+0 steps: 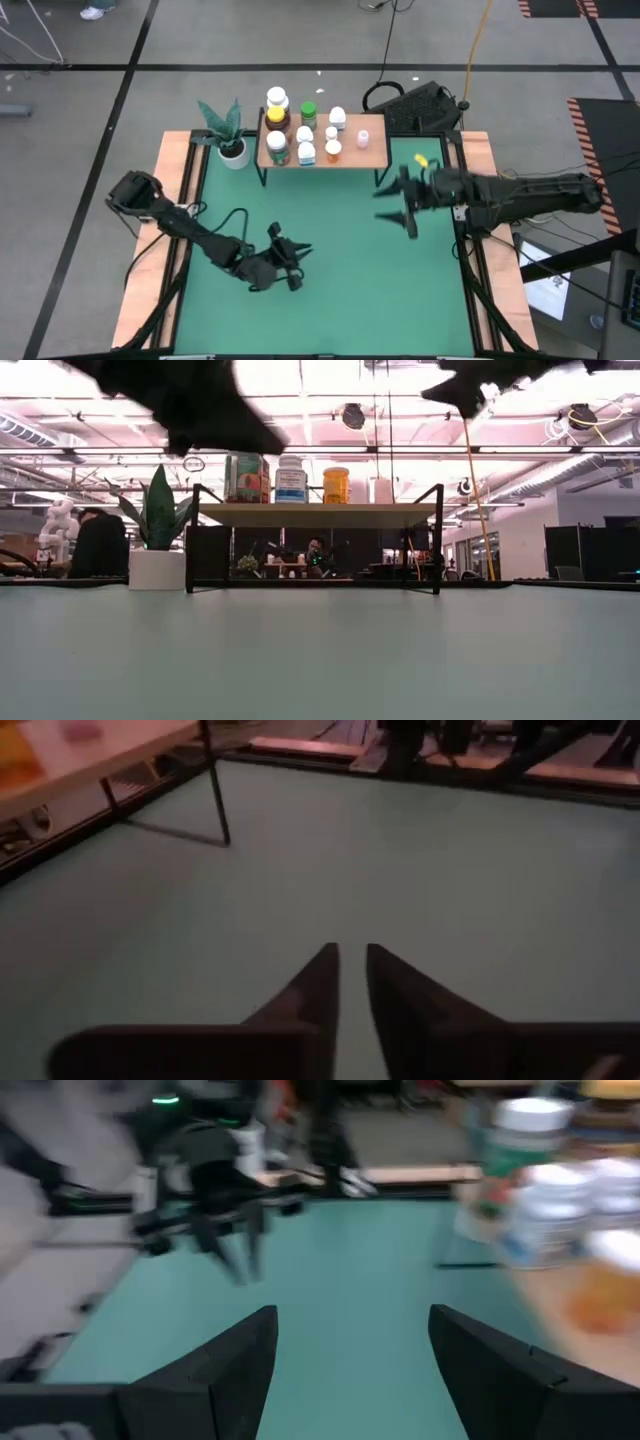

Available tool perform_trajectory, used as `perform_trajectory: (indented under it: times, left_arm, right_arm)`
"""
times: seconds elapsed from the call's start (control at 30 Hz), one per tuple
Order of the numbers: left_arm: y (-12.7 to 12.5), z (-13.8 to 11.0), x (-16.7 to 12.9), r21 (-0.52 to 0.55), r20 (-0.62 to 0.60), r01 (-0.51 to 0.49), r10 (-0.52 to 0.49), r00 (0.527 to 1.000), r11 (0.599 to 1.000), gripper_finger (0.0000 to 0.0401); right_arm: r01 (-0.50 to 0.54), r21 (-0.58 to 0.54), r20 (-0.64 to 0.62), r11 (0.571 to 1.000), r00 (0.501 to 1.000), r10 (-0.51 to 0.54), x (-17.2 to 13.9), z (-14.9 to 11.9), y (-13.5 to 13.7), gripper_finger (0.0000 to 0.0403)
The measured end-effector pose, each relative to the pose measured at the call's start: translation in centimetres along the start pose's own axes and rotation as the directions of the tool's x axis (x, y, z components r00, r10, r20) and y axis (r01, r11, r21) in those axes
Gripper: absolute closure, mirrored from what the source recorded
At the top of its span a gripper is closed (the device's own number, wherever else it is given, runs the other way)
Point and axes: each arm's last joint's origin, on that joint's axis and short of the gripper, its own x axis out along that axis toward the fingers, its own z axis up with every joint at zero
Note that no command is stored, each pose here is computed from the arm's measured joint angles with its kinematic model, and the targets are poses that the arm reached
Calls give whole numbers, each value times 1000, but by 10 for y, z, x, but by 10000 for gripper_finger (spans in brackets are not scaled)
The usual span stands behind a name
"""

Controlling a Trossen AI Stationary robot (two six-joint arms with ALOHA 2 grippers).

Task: Pick and place medicine bottles onto shelf by color
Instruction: Return to Home Position

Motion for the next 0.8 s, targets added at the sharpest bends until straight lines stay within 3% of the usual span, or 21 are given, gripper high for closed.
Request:
perform_trajectory:
  times: [0.1,0.2,0.33,0.43,0.57,0.8]
  left_arm:
    - [16,-18,-11,24,-18,2,-2,1000,1000,384]
    - [36,-34,-20,-11,-19,-2,2,1000,1000,392]
    - [60,-43,-40,-16,37,33,-33,999,999,388]
    - [76,-40,-58,13,102,76,-77,992,997,395]
    - [97,-39,-81,72,174,108,-119,978,992,393]
    - [134,-54,-105,73,277,136,-151,949,988,397]
  right_arm:
    - [-85,-7,44,996,995,85,5,-32,15,149]
    - [-73,-22,41,997,996,74,6,-55,23,149]
    - [-11,-61,28,998,1000,13,0,-62,27,151]
    - [-24,-81,36,996,999,27,-12,-61,28,165]
    - [-45,-88,78,995,996,52,-30,-58,28,209]
    - [-87,-73,128,994,987,96,-55,-57,29,335]
